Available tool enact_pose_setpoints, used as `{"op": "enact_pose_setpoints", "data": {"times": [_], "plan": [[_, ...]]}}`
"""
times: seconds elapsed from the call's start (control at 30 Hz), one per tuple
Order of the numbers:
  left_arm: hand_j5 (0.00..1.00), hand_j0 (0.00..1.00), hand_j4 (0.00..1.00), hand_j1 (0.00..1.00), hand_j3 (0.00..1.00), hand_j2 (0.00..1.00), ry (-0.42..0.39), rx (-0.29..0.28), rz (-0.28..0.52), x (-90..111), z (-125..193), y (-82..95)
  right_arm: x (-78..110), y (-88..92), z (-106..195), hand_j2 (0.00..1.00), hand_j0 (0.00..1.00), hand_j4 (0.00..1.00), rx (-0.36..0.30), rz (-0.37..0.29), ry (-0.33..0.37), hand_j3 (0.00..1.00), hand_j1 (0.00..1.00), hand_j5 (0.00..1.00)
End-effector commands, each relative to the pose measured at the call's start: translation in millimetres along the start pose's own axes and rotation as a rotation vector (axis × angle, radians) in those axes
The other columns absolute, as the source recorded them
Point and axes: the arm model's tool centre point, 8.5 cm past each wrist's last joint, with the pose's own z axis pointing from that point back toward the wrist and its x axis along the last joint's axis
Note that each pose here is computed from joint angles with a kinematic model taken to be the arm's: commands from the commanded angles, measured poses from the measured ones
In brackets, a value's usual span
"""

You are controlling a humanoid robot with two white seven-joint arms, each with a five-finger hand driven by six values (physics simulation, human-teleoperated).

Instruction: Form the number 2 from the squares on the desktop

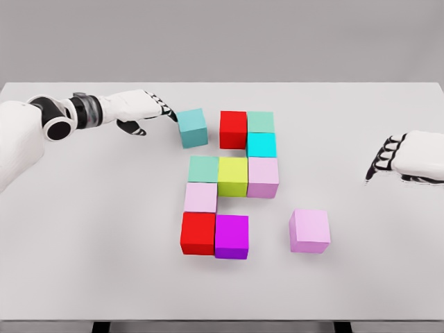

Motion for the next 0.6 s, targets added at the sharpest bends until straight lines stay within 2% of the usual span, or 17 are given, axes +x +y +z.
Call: {"op": "enact_pose_setpoints", "data": {"times": [0.0,0.13,0.33,0.57], "plan": [[0.8,0.8,0.8,0.8,0.8,0.8,-0.008,0.009,0.005,3,-4,2.4,20.6,42.6,-1,0.68,0.68,0.68,0.111,-0.073,-0.058,0.68,0.68,0.68],[0.8,0.8,0.8,0.8,0.8,0.8,-0.012,0.012,0.006,5,-6,3.5,22.6,46.8,-1,0.68,0.68,0.68,0.14,-0.058,-0.07,0.68,0.68,0.68],[0.8,0.8,0.8,0.8,0.8,0.8,-0.014,0.013,0.006,6,-7,4.0,43.1,64.0,-23,0.64,0.64,0.64,0.193,-0.049,-0.159,0.64,0.64,0.64],[0.8,0.8,0.8,0.8,0.8,0.8,-0.015,0.016,0.006,7,-8,5.3,49.2,61.9,-36,0.64,0.64,0.64,0.18,-0.047,-0.193,0.64,0.64,0.64]]}}
